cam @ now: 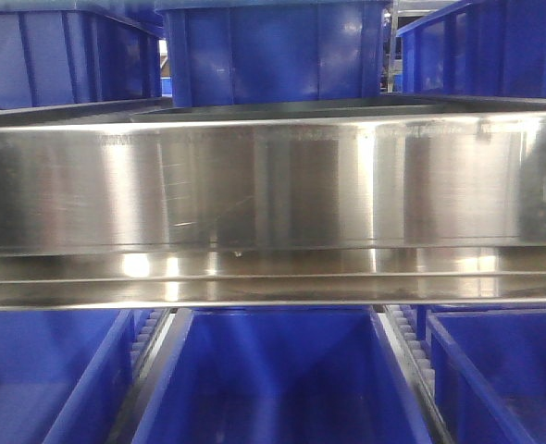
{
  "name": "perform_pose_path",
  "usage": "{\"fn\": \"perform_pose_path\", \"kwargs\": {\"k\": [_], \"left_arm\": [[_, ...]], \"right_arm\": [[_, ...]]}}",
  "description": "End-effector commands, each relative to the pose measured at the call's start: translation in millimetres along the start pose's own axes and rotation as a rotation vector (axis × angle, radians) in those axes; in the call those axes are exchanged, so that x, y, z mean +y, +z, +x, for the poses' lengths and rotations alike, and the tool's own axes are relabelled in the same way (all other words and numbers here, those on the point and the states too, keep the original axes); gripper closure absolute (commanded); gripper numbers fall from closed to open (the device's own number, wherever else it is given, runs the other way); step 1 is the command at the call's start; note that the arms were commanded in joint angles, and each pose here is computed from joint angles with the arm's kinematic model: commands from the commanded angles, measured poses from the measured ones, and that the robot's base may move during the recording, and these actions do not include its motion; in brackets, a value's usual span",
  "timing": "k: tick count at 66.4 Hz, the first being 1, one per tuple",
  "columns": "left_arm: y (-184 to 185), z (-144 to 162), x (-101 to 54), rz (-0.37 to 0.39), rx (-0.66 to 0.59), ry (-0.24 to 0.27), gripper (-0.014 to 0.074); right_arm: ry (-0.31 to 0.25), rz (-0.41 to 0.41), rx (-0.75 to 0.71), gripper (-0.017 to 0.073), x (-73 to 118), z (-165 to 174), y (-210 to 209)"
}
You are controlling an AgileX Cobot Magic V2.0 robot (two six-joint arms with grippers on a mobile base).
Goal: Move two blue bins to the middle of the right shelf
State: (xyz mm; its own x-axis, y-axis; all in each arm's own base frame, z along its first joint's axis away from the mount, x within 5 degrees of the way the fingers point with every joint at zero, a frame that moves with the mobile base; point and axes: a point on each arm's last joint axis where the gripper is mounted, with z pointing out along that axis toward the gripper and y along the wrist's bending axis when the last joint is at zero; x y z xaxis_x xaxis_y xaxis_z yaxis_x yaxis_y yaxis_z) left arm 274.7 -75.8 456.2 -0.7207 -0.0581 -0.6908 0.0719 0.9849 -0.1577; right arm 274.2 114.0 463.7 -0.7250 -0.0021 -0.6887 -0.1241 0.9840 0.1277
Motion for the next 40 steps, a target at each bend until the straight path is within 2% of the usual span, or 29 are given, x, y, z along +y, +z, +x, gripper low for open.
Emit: {"fn": "perform_pose_path", "kwargs": {"k": [1, 16, 40], "left_arm": [[-28, -19, -3.6, 0.030, -0.193, 0.023, 0.0704], [-42, -33, -2.4, 0.009, -0.324, 0.047, 0.0704], [-43, -36, 0.9, -0.034, -0.365, 0.073, 0.0704]], "right_arm": [[-0.026, -0.033, -0.165, 0.0724, 0.3, -17, -21], [-0.050, 0.027, -0.279, 0.0724, -5.8, -30, -41], [-0.052, 0.027, -0.293, 0.0724, -5.7, -31, -42]]}}
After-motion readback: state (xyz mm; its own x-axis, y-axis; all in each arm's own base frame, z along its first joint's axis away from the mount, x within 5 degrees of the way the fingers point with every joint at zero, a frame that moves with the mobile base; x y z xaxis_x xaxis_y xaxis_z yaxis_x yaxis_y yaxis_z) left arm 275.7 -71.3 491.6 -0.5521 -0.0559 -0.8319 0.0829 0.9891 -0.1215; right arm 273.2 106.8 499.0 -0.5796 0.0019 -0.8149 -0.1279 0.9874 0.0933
